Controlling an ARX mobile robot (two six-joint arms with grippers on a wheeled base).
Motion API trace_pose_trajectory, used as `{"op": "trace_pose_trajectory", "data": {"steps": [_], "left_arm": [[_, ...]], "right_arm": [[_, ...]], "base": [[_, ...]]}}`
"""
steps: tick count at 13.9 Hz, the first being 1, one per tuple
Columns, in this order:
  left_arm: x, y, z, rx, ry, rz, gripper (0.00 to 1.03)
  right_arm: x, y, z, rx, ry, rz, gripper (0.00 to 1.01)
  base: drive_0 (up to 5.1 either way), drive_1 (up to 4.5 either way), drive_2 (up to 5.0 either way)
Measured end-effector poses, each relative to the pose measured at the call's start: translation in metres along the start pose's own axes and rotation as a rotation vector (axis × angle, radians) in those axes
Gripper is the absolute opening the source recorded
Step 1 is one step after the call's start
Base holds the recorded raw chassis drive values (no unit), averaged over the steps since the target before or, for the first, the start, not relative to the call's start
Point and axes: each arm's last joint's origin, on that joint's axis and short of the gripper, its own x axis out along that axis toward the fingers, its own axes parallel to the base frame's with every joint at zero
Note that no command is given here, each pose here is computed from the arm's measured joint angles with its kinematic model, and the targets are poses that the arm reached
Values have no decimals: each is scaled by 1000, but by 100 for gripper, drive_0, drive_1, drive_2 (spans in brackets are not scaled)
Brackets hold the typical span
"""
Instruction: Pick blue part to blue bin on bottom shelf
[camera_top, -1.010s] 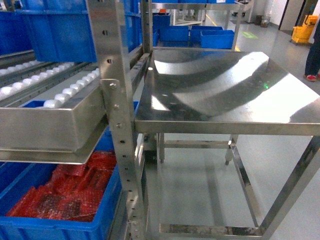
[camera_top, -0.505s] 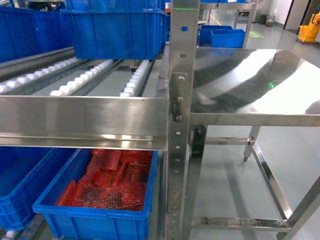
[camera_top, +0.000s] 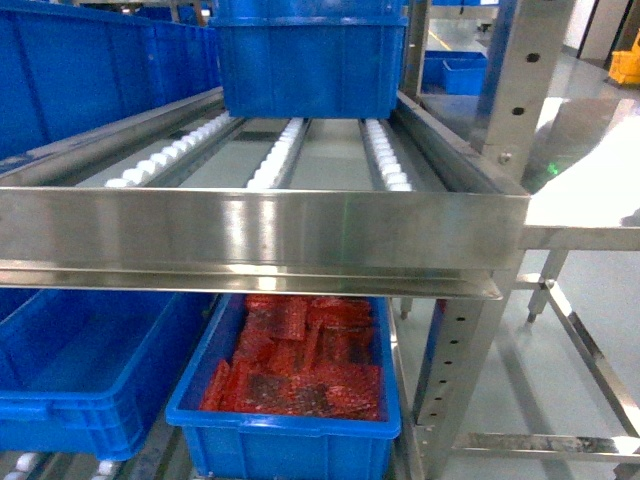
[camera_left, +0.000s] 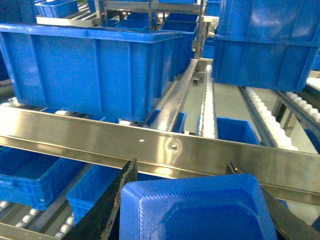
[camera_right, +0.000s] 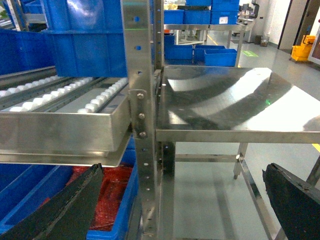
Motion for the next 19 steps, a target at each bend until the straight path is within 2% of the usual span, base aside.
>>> {"op": "trace_pose_trajectory", "data": {"steps": [12, 19], "left_arm": [[0, 0, 0, -1, -2, 3, 43], [0, 0, 0, 0, -1, 6, 43]], "right_arm": [[0, 0, 0, 0, 2, 0, 98], [0, 0, 0, 0, 1, 1, 98]], "base": [[-500, 240, 240], [0, 0, 0]]}}
